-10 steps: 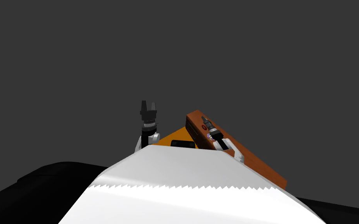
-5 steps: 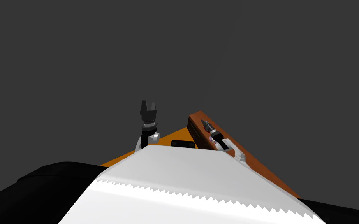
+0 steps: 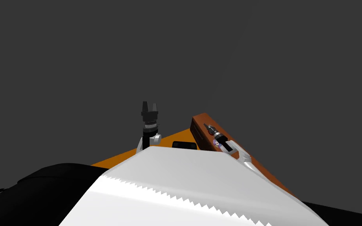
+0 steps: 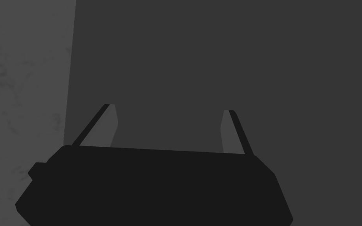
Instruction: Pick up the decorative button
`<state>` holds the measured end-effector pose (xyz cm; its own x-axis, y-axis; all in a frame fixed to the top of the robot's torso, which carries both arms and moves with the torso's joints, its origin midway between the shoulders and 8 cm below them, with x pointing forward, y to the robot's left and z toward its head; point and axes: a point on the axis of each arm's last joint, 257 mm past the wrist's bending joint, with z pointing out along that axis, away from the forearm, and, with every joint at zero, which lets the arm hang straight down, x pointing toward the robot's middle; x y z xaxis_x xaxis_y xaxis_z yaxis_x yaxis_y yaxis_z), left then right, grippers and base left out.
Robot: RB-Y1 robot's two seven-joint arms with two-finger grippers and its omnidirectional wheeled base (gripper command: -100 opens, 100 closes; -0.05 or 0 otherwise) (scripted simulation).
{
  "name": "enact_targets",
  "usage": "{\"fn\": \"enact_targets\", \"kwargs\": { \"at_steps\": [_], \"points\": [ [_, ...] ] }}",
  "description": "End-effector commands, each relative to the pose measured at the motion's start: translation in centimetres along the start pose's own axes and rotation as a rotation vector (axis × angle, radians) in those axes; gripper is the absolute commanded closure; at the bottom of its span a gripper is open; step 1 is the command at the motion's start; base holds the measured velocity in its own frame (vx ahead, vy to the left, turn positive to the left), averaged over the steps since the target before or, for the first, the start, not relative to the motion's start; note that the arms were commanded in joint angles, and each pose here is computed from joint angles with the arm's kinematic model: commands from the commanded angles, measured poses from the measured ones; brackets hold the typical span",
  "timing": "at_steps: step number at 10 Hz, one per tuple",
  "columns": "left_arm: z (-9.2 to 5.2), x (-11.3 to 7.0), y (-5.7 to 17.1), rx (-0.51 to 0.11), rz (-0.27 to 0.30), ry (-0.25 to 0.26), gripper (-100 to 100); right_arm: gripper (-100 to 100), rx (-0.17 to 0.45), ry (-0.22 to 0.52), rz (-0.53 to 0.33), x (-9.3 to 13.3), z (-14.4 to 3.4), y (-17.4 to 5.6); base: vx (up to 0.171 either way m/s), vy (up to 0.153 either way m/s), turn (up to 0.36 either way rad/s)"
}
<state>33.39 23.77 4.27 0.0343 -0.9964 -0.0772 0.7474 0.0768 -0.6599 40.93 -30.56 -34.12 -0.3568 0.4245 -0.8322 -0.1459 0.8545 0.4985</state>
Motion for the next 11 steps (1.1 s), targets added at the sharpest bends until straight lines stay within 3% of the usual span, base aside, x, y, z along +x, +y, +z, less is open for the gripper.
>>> {"fn": "enact_targets", "kwargs": {
  "at_steps": [1,3,4,7,8,10,11],
  "points": [
    [0.0,0.0,0.0,0.000,0.000,0.000,0,-100,0.033,0.061,-0.058,1.6,-0.6,-2.2,-0.003,-0.011,0.260],
    [0.0,0.0,0.0,0.000,0.000,0.000,0,-100,0.087,0.147,-0.131,3.5,-2.0,-5.9,-0.007,-0.017,0.249],
    [0.0,0.0,0.0,0.000,0.000,0.000,0,-100,0.097,0.152,-0.130,3.7,-2.2,-6.4,-0.008,-0.014,0.063],
    [0.0,0.0,0.0,0.000,0.000,0.000,0,-100,0.165,0.272,-0.228,5.8,-4.9,-11.3,-0.014,-0.008,0.208],
    [0.0,0.0,0.0,0.000,0.000,0.000,0,-100,0.176,0.277,-0.227,6.0,-5.2,-11.8,-0.014,-0.010,0.059],
    [0.0,0.0,0.0,0.000,0.000,0.000,0,-100,0.224,0.355,-0.283,7.1,-7.5,-15.1,-0.017,-0.002,0.152],
    [0.0,0.0,0.0,0.000,0.000,0.000,0,-100,0.225,0.355,-0.282,7.1,-7.5,-15.2,-0.017,-0.007,0.062]
  ]
}}
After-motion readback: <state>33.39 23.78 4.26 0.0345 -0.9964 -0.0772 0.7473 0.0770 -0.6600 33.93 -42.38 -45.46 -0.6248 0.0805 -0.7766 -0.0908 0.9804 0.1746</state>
